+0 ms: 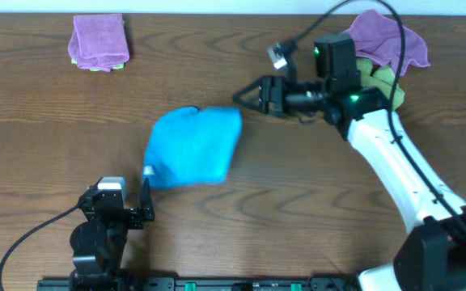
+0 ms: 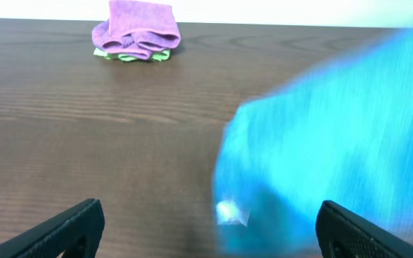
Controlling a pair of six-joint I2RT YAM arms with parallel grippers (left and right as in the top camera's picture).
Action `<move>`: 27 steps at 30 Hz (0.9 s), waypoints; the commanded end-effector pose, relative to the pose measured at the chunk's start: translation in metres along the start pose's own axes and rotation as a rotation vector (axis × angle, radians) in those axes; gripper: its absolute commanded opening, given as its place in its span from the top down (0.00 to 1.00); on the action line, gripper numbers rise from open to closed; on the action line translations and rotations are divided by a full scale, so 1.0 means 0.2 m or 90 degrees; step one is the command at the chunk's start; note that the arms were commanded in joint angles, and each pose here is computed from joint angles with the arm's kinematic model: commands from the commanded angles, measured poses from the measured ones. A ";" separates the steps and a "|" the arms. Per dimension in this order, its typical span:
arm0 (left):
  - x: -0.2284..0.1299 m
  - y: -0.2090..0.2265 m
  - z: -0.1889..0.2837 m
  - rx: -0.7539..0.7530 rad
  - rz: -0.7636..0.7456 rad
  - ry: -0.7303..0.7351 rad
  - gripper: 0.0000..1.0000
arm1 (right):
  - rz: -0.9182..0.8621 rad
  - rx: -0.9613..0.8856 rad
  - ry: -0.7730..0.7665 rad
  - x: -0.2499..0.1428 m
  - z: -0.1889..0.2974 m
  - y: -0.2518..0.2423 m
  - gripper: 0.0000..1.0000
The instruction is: Fold the cloth
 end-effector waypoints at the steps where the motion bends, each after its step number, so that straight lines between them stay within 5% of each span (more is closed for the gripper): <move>1: -0.04 -0.01 -0.01 -0.003 0.002 0.012 0.05 | 0.031 -0.086 -0.015 0.00 0.08 -0.15 0.01; 5: -0.04 -0.01 -0.01 -0.003 0.002 0.012 0.05 | 0.013 -0.227 -0.006 -0.06 0.11 -0.33 0.01; 11: -0.04 -0.01 -0.01 -0.003 0.002 0.012 0.05 | 0.154 -0.255 0.057 -0.16 -0.11 -0.27 0.05; 12: -0.04 -0.01 -0.01 -0.003 0.002 0.012 0.05 | 0.166 -0.277 0.060 -0.17 -0.14 -0.29 0.13; 14: -0.04 -0.01 -0.01 -0.003 0.002 0.012 0.05 | 0.177 -0.307 0.082 -0.21 -0.22 -0.34 0.60; 15: -0.04 -0.01 -0.01 -0.003 0.002 0.012 0.04 | 0.174 -0.308 0.093 -0.22 -0.24 -0.35 0.76; 17: -0.04 -0.01 -0.01 -0.003 0.002 0.012 0.05 | 0.162 -0.313 0.118 -0.26 -0.28 -0.39 0.91; 18: -0.04 -0.01 -0.01 -0.003 0.002 0.012 0.05 | 0.155 -0.318 0.132 -0.28 -0.30 -0.41 0.89; 22: -0.04 -0.01 -0.01 -0.003 0.002 0.012 0.05 | 0.146 -0.374 0.176 -0.33 -0.33 -0.55 0.56; 27: -0.04 -0.01 -0.01 -0.003 0.002 0.012 0.05 | 0.095 -0.441 0.222 -0.40 -0.28 -0.70 0.53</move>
Point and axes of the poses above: each gripper's point midway between its finger pads, its own z axis back along the fingers, its own y axis along the line the jaws close on, x = y × z, the point moved 2 cm from there along z, back along the fingers, and after that the axes turned 4 degrees about -z, right-handed, at the moved point
